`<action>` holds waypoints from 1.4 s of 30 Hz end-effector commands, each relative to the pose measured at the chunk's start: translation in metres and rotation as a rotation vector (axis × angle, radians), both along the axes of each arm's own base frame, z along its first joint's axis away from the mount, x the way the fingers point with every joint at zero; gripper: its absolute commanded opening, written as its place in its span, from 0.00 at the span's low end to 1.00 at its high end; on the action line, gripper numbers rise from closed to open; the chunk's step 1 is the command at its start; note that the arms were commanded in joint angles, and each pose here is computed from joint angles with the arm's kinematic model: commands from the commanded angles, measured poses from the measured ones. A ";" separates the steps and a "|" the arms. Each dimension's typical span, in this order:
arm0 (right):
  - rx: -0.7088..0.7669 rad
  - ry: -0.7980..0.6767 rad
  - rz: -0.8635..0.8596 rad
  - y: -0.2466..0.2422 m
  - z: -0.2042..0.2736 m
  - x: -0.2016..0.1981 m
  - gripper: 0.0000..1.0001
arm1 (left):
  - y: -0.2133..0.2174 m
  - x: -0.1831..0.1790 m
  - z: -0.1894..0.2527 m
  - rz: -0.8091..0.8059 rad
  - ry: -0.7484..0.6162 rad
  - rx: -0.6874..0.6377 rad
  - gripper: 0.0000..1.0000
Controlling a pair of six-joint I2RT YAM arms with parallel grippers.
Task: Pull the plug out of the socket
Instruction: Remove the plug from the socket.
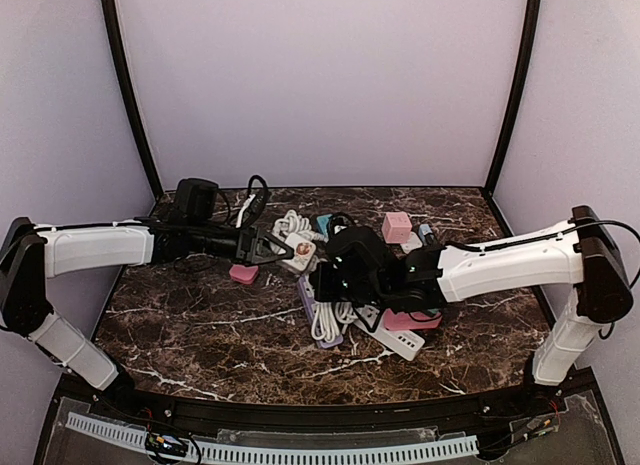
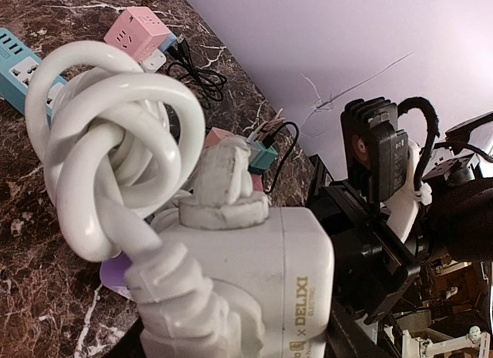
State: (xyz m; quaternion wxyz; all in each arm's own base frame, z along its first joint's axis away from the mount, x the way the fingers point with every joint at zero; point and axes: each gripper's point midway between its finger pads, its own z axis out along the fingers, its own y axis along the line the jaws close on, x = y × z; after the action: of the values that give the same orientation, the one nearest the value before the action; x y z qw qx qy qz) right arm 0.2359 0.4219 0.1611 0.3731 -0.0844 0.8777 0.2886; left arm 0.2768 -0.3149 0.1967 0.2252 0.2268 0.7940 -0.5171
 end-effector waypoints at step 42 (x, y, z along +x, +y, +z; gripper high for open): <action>0.090 -0.077 -0.069 -0.018 0.028 -0.001 0.00 | 0.023 0.032 0.004 0.125 -0.096 0.055 0.05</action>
State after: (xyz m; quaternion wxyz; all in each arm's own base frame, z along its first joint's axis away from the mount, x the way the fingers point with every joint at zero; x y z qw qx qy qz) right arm 0.2345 0.4222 0.1576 0.4084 -0.0976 0.8589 0.2932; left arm 0.2741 -0.3107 0.1969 0.2226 0.2318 0.7972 -0.5110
